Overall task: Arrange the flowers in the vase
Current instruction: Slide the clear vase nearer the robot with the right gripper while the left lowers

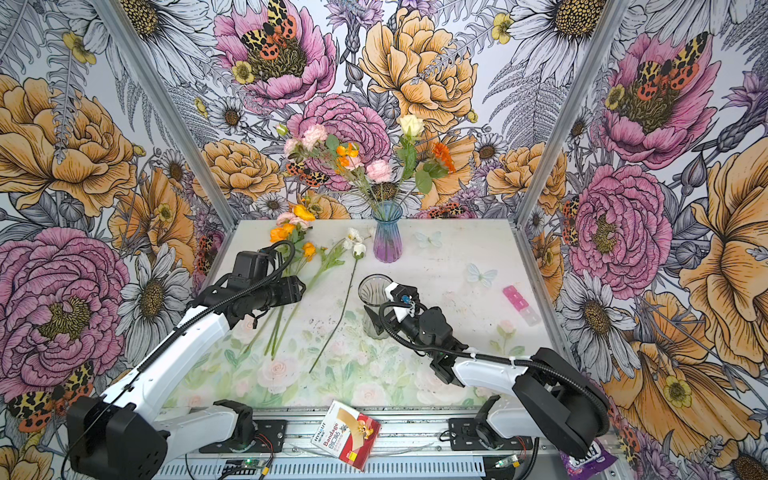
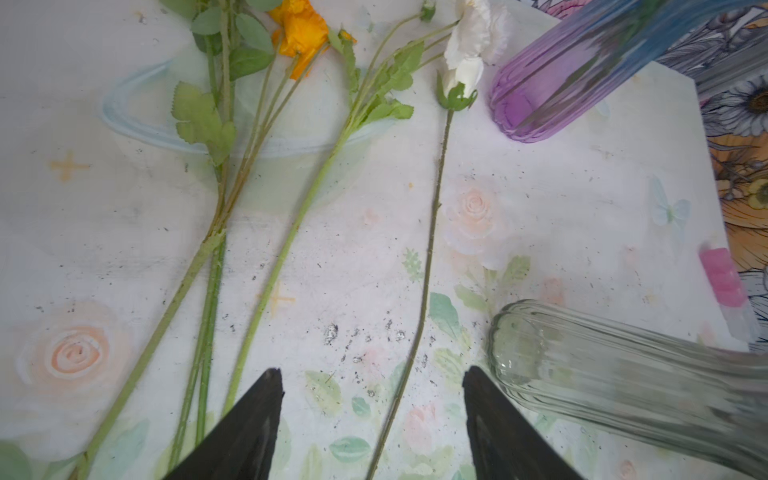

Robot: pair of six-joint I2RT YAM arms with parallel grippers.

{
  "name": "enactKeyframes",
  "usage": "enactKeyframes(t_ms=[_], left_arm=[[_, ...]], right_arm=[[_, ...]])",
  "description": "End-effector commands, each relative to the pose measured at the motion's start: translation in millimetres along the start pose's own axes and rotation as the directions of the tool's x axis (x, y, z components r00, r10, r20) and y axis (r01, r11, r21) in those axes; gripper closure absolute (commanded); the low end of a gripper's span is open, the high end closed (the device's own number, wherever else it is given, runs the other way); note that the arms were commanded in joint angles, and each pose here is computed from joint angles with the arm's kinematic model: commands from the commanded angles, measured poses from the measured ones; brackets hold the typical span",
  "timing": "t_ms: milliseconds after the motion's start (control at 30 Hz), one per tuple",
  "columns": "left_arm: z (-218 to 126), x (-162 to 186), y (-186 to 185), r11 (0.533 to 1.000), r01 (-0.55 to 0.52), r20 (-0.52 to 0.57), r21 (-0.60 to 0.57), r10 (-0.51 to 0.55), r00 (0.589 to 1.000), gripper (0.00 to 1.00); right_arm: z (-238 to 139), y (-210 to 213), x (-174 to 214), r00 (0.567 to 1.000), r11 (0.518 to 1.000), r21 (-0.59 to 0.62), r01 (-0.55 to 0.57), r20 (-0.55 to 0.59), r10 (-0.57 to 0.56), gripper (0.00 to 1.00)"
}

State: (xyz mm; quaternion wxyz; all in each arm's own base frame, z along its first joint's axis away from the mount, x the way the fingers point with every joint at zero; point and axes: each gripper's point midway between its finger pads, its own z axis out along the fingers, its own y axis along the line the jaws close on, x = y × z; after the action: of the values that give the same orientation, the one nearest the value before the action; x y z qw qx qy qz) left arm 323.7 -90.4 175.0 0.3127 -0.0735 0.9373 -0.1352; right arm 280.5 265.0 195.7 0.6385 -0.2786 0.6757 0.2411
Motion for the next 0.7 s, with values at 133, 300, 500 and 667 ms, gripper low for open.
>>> enactKeyframes(t_ms=[133, 300, 500, 667], left_arm=[[35.8, -10.2, 49.8, 0.966, -0.031, -0.063, -0.257, 0.015, 0.998, 0.39], [55.0, -10.3, 81.4, 0.913, -0.074, -0.112, -0.402, 0.032, 0.993, 0.48], [78.0, -5.4, 92.3, 0.91, -0.09, -0.18, -0.406, 0.017, 0.984, 0.55], [92.6, -8.8, 97.7, 0.899, -0.108, -0.191, -0.424, 0.028, 0.981, 0.55]], right_arm=[[-39.6, -3.0, 48.1, 0.953, 0.99, 0.061, -0.126, -0.271, 0.138, 0.01], [-64.5, 2.2, 40.9, 0.915, 0.975, 0.067, -0.214, -0.337, 0.224, 0.0], [-73.8, 35.2, 16.2, 0.869, 0.938, -0.029, -0.347, -0.386, 0.31, 0.01], [-76.3, 69.7, 2.2, 0.852, 0.918, -0.085, -0.386, -0.414, 0.32, 0.01]])
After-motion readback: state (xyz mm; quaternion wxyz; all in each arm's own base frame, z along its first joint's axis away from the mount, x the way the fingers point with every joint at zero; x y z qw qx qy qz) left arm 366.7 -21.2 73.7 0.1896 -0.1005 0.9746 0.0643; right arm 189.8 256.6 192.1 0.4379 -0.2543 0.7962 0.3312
